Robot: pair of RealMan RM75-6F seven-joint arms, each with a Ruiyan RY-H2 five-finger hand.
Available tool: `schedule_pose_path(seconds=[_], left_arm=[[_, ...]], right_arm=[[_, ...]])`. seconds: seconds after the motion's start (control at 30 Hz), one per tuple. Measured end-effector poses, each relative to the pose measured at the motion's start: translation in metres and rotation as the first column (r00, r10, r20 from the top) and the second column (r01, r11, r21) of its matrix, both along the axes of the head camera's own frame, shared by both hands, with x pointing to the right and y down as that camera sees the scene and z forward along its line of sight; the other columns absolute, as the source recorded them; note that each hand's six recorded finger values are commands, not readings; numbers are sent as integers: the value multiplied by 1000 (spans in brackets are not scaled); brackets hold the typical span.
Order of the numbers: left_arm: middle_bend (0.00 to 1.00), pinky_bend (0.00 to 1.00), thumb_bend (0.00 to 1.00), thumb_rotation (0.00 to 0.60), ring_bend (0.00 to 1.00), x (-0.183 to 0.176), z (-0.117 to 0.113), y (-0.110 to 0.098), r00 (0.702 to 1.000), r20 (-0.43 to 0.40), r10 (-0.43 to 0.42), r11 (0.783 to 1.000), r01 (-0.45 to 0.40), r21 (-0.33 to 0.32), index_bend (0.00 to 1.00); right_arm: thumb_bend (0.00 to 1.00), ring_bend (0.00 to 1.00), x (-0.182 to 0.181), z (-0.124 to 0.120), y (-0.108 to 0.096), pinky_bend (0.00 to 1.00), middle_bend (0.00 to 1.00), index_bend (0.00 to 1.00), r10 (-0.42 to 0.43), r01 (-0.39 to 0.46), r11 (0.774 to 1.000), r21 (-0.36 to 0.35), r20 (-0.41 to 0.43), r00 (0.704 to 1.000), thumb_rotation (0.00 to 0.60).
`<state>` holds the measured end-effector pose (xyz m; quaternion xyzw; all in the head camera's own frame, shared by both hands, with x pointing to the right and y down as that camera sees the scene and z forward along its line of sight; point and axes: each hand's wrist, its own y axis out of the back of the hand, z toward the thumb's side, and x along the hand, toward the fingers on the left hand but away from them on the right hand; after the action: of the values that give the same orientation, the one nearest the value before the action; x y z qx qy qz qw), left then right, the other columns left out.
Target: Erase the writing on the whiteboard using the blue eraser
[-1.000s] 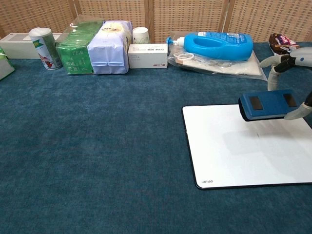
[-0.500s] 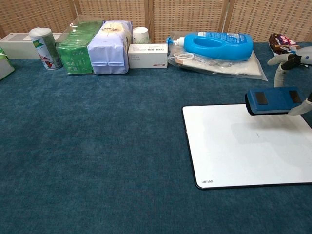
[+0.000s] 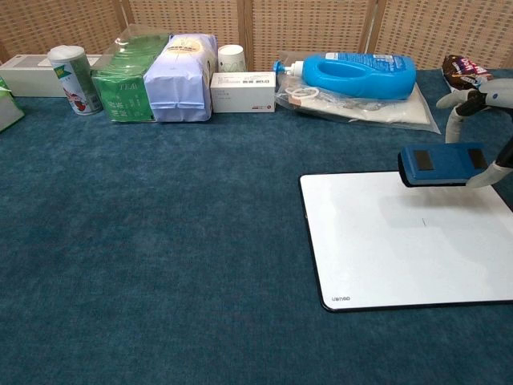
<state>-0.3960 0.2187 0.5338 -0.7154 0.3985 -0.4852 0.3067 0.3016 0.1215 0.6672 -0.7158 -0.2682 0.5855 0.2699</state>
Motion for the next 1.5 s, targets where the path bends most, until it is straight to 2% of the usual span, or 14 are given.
schedule_pose_path(seconds=[0.33, 0.83, 1.3, 1.5], left_arm=[[175, 0, 294, 600, 24, 7, 9, -9, 1000, 1, 11, 1000, -10, -19, 261], [176, 0, 294, 600, 24, 10, 8, -12, 1000, 4, 21, 1000, -20, -15, 261], [175, 0, 294, 600, 22, 7, 9, -13, 1000, 6, 17, 1000, -17, -15, 261], [175, 0, 294, 600, 21, 4, 7, -13, 1000, 10, 11, 1000, -11, -11, 261]], right_arm=[[106, 0, -18, 22, 20, 0, 60, 526, -39, 40, 995, -94, 4, 999, 600], [116, 0, -21, 28, 26, 0, 28, 349, -71, 68, 989, -135, -18, 997, 600], [124, 0, -24, 30, 31, 0, 30, 431, -62, 60, 989, -137, -10, 998, 600], [135, 0, -29, 33, 29, 0, 47, 515, -54, 54, 990, -132, 4, 999, 600]])
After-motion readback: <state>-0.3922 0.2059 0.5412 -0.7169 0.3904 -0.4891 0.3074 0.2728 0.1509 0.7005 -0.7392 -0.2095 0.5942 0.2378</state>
